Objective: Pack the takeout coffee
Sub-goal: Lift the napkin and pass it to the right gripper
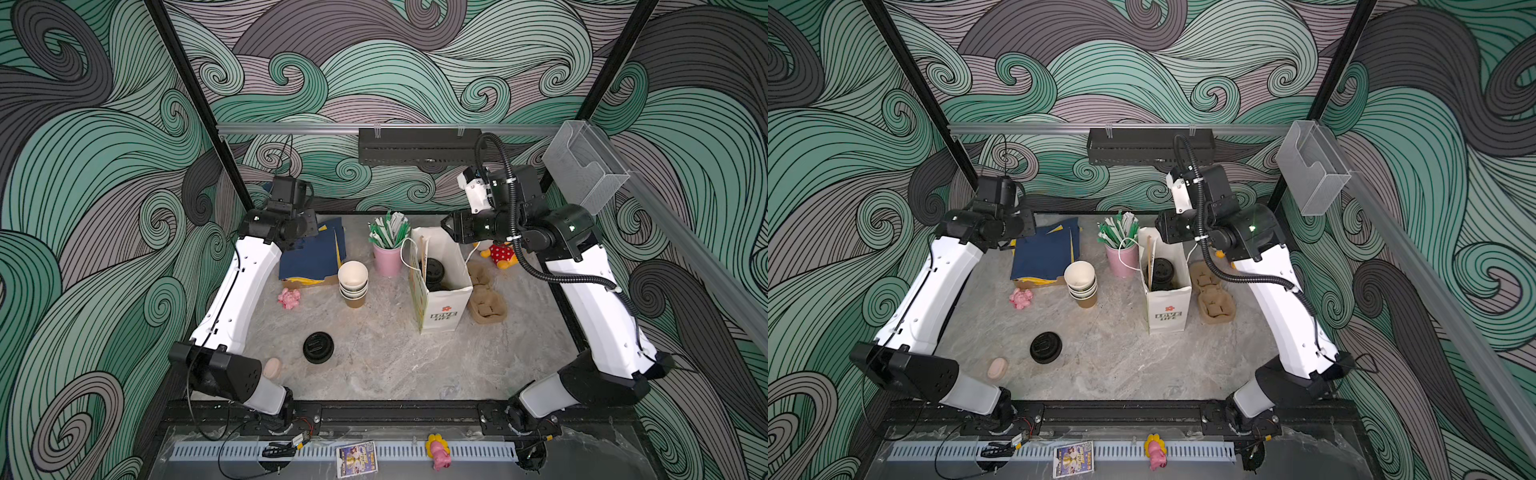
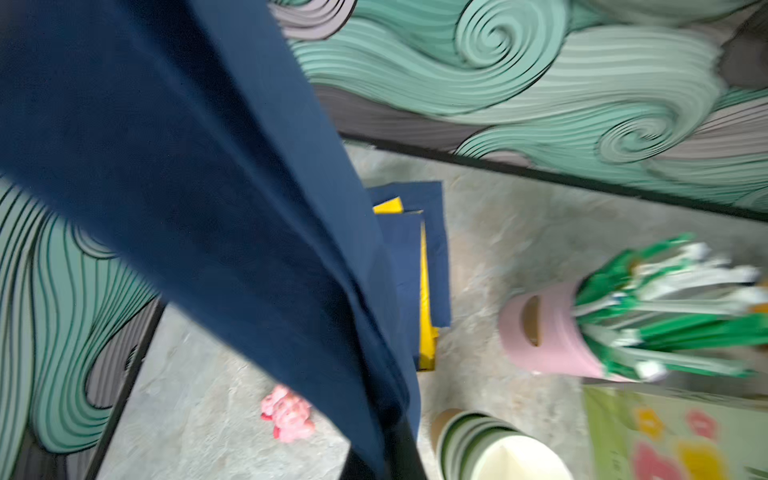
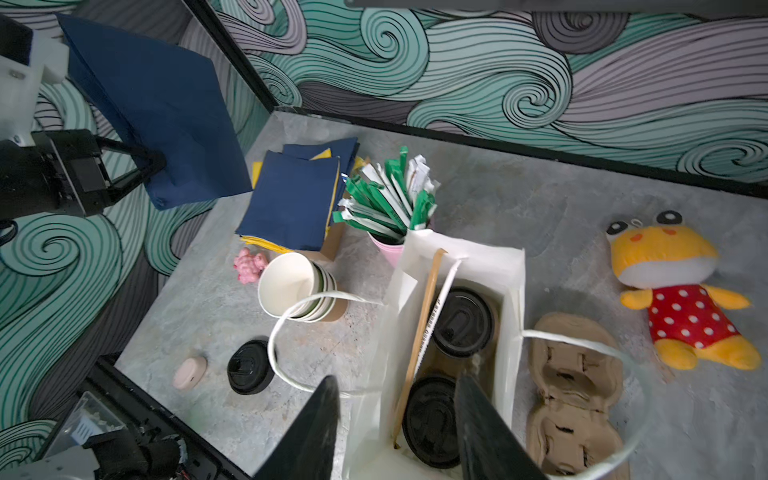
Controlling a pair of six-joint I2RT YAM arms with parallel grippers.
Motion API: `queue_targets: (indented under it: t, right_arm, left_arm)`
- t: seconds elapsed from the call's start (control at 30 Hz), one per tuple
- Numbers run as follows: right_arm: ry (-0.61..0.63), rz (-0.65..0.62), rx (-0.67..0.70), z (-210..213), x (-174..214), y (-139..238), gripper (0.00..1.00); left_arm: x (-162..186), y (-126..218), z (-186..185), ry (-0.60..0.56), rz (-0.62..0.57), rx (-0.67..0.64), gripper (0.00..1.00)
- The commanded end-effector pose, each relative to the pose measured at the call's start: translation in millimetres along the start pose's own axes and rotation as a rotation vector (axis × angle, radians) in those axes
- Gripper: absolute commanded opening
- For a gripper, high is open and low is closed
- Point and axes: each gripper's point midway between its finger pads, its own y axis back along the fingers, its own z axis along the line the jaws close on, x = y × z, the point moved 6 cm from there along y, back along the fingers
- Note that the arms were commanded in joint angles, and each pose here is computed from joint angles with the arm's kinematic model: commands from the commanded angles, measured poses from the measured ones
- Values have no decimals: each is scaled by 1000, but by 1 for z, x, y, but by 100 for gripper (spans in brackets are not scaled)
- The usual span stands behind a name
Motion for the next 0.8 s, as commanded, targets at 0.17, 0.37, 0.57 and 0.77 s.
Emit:
queue_targets:
  t: [0.17,0.37,0.57,0.77]
  right_arm:
    - [194,-102,-334,49,-23,-11,51]
    - [121,-147,-522,70,-38,-4,60]
    - [33,-185,-562,69,-45,31,75]
    - [16,-130,-447,55,-27,39,85]
  left_arm:
    - [-55,77,-66,181,-121,635,0]
    - [-55,117,-116,161,-56,1121,0]
    - [-28,134,-145,-12,34,1357,0]
    - [-3,138,-165,-122,130,1504,0]
